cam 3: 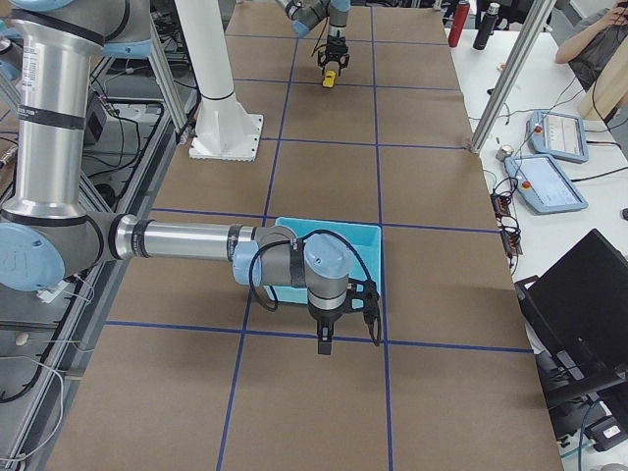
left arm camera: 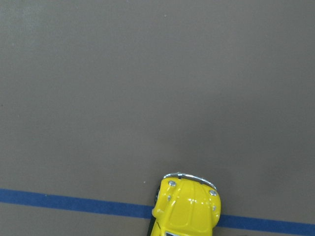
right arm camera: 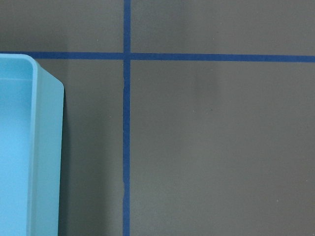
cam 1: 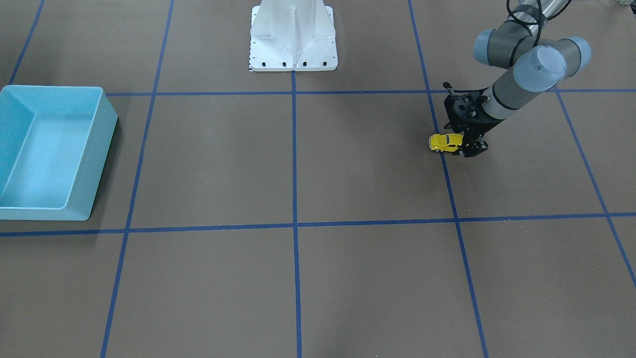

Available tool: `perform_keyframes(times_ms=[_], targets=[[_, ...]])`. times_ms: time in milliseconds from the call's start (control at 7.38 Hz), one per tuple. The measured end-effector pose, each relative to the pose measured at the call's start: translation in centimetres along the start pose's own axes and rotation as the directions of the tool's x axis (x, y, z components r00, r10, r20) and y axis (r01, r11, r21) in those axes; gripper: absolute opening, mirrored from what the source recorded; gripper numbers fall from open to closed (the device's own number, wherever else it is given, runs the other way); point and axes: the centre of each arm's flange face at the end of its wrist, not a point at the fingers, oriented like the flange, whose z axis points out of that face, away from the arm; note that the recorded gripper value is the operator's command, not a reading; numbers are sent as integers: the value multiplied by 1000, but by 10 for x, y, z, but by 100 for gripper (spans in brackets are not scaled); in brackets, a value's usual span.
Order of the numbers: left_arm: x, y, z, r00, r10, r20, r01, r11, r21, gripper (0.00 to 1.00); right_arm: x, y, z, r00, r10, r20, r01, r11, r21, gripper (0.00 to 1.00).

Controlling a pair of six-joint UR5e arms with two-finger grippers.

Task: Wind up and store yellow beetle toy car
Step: 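Lower the left gripper and grip the yellow car's body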

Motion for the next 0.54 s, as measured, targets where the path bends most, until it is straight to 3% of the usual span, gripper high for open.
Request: perform_keyframes(times_ms=[407, 542], targets=[[-2, 5, 5, 1000, -11, -4, 11, 1000, -11, 65, 1, 0, 1, 1000, 2, 0, -2, 1000, -2, 100], [-2, 5, 6, 1000, -12, -6, 12, 1000, -13, 53, 1, 0, 2, 1000, 3, 0, -3, 1000, -4, 100]])
